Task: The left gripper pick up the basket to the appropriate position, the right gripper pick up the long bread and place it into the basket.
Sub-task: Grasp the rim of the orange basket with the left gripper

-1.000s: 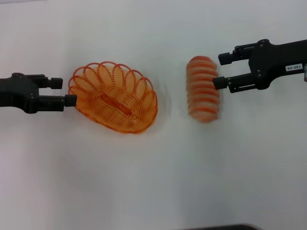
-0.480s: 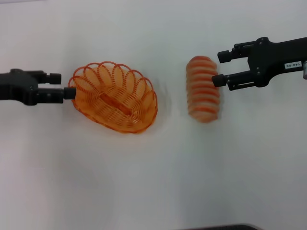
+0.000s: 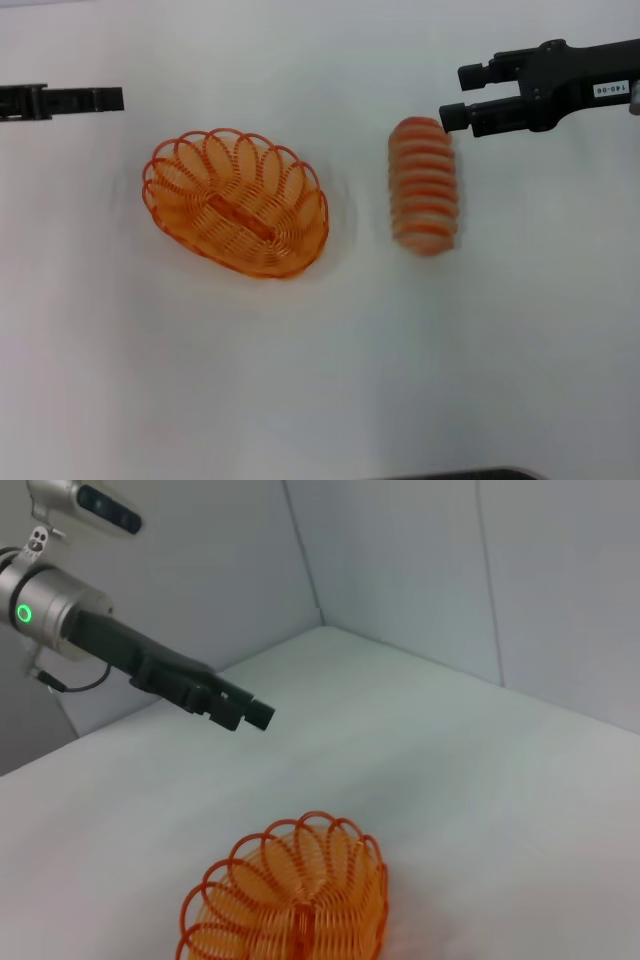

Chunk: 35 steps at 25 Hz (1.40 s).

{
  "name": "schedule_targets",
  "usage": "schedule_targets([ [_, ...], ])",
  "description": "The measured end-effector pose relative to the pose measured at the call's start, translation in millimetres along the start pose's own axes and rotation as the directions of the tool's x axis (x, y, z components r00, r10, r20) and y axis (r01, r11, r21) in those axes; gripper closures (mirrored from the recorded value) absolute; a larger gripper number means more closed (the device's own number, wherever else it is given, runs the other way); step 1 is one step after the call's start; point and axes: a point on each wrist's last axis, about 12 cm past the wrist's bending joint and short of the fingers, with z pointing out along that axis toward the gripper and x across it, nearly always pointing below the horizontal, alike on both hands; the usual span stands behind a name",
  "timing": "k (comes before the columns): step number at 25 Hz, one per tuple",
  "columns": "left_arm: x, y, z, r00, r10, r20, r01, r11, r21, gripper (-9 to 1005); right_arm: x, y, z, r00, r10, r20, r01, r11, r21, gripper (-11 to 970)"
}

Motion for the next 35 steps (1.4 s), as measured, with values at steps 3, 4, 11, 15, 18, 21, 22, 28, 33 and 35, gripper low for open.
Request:
schedule_targets([
  [3, -11.2, 1.7, 2.3, 0.996, -0.079, -0.045, 0.077, 0.996, -0.053, 228, -3.7, -0.6, 1.1, 1.000, 0.009, -0.002, -0.009, 1.000, -0.002, 199],
  [4, -15.4, 1.9, 2.9, 0.993, -0.098, -0.060, 0.094, 0.993, -0.072, 228, -4.9, -0.7, 1.6, 1.000, 0.011, -0.003, -0.011, 1.000, -0.003, 199],
  [11, -40.1, -5.9, 16.6, 0.978, -0.114, -0.175, 0.086, 0.983, -0.162, 231, -14.1, -4.9, 2.6, 0.999, 0.052, -0.008, -0.052, 0.999, 0.013, 199],
  [15, -52.7, -15.2, 33.7, 0.957, -0.080, -0.278, 0.014, 0.972, -0.233, 232, -16.8, -5.6, 3.3, 0.998, 0.058, -0.009, -0.058, 0.998, 0.015, 199],
  [18, -63.7, -25.2, 45.3, 0.940, -0.042, -0.338, -0.048, 0.965, -0.256, 233, -20.1, -7.1, 2.4, 0.997, 0.082, -0.010, -0.082, 0.996, 0.020, 199],
  [21, -68.4, -33.9, 56.1, 0.925, -0.007, -0.381, -0.098, 0.962, -0.255, 234, -21.8, -8.2, 1.7, 0.995, 0.097, -0.013, -0.097, 0.995, 0.025, 199],
  [22, -68.8, -36.5, 60.1, 0.918, 0.007, -0.397, -0.118, 0.959, -0.257, 234, -21.9, -8.4, 1.5, 0.995, 0.098, -0.014, -0.098, 0.995, 0.026, 199],
  [28, -66.7, -49.8, 86.3, 0.872, 0.050, -0.486, -0.227, 0.923, -0.312, 236, -22.7, -7.6, 3.1, 0.995, 0.095, -0.022, -0.094, 0.995, 0.020, 199],
  [33, -64.4, -54.6, 96.1, 0.868, 0.055, -0.493, -0.242, 0.914, -0.324, 238, -22.8, -6.8, 4.7, 0.995, 0.090, -0.032, -0.090, 0.996, 0.014, 200],
  [35, -62.2, -55.7, 98.6, 0.866, 0.054, -0.497, -0.241, 0.916, -0.320, 238, -22.9, -7.1, 4.6, 0.995, 0.090, -0.032, -0.089, 0.996, 0.016, 200],
])
